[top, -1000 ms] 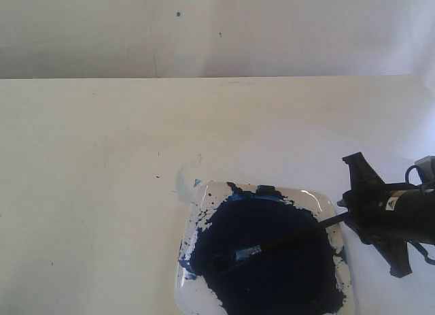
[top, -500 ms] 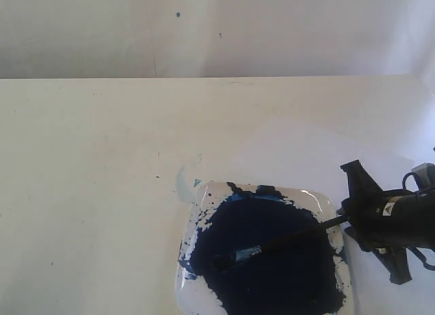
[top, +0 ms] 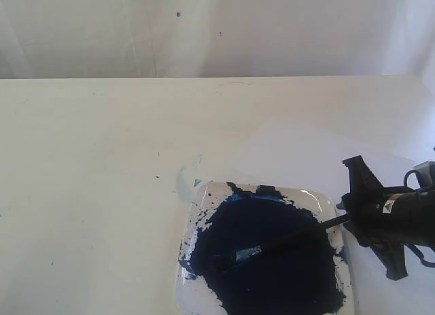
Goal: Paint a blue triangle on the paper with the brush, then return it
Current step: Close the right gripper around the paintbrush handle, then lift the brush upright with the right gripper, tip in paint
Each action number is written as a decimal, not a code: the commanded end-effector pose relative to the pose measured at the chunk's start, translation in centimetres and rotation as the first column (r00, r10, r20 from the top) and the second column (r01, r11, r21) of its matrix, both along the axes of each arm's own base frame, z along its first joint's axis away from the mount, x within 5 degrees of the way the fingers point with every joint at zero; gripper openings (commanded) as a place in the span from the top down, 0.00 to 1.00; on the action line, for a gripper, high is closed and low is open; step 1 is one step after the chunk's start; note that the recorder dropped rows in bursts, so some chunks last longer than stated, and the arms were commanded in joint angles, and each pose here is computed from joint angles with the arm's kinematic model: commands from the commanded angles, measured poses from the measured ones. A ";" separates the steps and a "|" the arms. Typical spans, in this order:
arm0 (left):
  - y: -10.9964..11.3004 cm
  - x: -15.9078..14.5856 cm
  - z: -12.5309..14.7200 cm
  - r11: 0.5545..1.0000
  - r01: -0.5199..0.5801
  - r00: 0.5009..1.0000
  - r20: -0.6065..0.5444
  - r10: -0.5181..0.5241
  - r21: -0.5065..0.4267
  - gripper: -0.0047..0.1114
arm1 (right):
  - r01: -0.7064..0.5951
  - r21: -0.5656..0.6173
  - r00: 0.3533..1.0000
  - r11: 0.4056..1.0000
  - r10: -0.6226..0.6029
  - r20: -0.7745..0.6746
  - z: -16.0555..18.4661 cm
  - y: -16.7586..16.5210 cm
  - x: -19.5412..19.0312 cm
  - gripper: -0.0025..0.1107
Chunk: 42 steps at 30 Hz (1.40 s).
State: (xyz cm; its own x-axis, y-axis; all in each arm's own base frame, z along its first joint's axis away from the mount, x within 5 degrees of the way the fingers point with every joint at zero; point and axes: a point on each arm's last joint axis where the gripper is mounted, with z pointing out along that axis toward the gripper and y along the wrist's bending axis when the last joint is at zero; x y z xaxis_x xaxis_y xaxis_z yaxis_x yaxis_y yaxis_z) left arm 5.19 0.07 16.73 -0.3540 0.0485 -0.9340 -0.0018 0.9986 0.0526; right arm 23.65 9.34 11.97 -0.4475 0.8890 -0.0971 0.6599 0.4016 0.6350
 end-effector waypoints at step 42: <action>0.0 0.0 0.0 1.000 0.008 1.000 0.006 -0.008 -0.002 0.96 | -0.192 -0.371 0.642 0.909 0.402 0.653 11.0 0.2 0.1 0.98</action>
